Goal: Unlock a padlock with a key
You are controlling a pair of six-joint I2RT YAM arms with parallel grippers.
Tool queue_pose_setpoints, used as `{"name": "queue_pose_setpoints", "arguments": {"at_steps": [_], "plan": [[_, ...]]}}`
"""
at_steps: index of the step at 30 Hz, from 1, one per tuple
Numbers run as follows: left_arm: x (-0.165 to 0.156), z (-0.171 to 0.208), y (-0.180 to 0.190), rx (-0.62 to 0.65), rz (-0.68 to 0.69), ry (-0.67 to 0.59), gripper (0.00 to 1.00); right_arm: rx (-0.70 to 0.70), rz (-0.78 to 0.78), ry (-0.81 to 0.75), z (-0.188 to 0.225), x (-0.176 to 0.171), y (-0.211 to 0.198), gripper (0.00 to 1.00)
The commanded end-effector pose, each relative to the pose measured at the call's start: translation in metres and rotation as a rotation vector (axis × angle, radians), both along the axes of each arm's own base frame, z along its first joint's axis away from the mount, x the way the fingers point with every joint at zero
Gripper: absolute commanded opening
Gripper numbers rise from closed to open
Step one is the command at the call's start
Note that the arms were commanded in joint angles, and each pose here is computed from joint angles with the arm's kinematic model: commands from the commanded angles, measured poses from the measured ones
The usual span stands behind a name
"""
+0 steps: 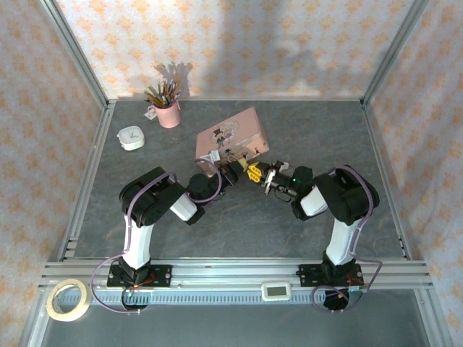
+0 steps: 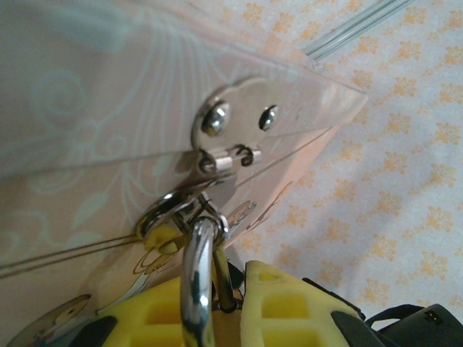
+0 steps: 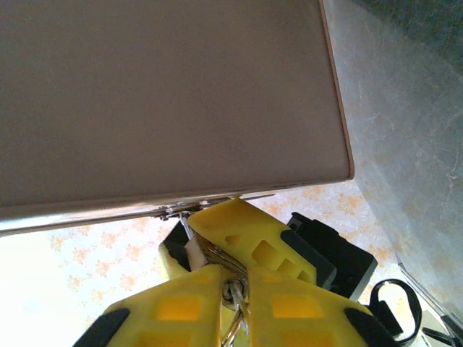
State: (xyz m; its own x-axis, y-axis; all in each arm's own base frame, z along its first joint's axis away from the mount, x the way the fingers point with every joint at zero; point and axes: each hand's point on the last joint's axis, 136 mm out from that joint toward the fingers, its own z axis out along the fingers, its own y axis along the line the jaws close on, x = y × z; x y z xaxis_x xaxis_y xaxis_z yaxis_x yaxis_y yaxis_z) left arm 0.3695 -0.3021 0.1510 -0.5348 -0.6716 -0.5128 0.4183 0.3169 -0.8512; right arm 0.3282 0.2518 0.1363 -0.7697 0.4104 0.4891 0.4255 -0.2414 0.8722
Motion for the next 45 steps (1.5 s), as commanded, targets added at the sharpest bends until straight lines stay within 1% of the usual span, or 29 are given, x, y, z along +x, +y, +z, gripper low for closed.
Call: {"name": "queue_pose_setpoints", "arguments": {"at_steps": [1,3,7,12,15,18,19,20,22,25,26,27,28,29,33,35,36,41,45], "plan": [[-0.013,0.042,0.005,-0.124,0.002,-0.123,0.00,0.106,-0.101,-0.230,0.054,0.006,-0.018,0.23],[-0.009,0.038,0.009,-0.107,0.036,-0.106,0.00,0.069,-0.100,-0.227,0.043,0.003,-0.019,0.29],[-0.001,0.035,0.018,-0.074,0.104,-0.078,0.00,-0.005,-0.131,-0.217,0.021,-0.008,-0.028,0.37],[0.010,0.022,0.011,-0.006,0.115,-0.013,0.00,-0.192,-0.124,-0.250,-0.008,-0.015,-0.034,0.42],[0.013,0.007,0.006,0.053,0.113,0.035,0.00,-0.387,-0.099,-0.284,-0.027,-0.012,-0.036,0.42],[0.014,-0.002,0.002,0.135,0.112,0.080,0.00,-0.666,-0.092,-0.349,-0.035,-0.002,-0.049,0.42],[0.014,-0.007,0.000,0.167,0.110,0.097,0.00,-0.780,-0.093,-0.373,-0.035,0.002,-0.058,0.43],[0.014,-0.012,-0.002,0.201,0.106,0.111,0.00,-0.886,-0.111,-0.387,-0.031,0.006,-0.069,0.44],[0.014,-0.020,-0.005,0.254,0.098,0.135,0.00,-1.030,-0.144,-0.432,-0.017,0.010,-0.086,0.45],[0.013,-0.029,-0.010,0.292,0.076,0.161,0.00,-1.154,-0.172,-0.485,0.004,0.011,-0.102,0.46],[0.012,-0.031,-0.012,0.304,0.068,0.169,0.00,-1.181,-0.187,-0.500,0.011,0.011,-0.107,0.46],[0.011,-0.036,-0.014,0.321,0.061,0.182,0.00,-1.206,-0.183,-0.497,0.009,0.011,-0.109,0.47],[0.010,-0.039,-0.017,0.341,0.058,0.191,0.00,-1.212,-0.206,-0.520,0.021,0.010,-0.112,0.47],[0.008,-0.045,-0.018,0.364,0.056,0.207,0.00,-1.219,-0.216,-0.524,0.024,0.008,-0.115,0.47],[0.004,-0.066,-0.022,0.418,0.060,0.263,0.00,-1.218,-0.240,-0.527,0.025,0.005,-0.119,0.47],[0.003,-0.071,-0.025,0.406,0.055,0.288,0.00,-1.207,-0.236,-0.527,0.024,0.003,-0.118,0.47],[0.001,-0.085,-0.027,0.413,0.051,0.313,0.00,-1.203,-0.229,-0.529,0.023,0.003,-0.116,0.47],[0.000,-0.097,-0.032,0.369,0.060,0.346,0.00,-1.189,-0.198,-0.525,0.016,-0.002,-0.113,0.47],[0.000,-0.104,-0.031,0.374,0.078,0.363,0.14,-1.157,-0.159,-0.545,0.015,-0.007,-0.105,0.47]]}}
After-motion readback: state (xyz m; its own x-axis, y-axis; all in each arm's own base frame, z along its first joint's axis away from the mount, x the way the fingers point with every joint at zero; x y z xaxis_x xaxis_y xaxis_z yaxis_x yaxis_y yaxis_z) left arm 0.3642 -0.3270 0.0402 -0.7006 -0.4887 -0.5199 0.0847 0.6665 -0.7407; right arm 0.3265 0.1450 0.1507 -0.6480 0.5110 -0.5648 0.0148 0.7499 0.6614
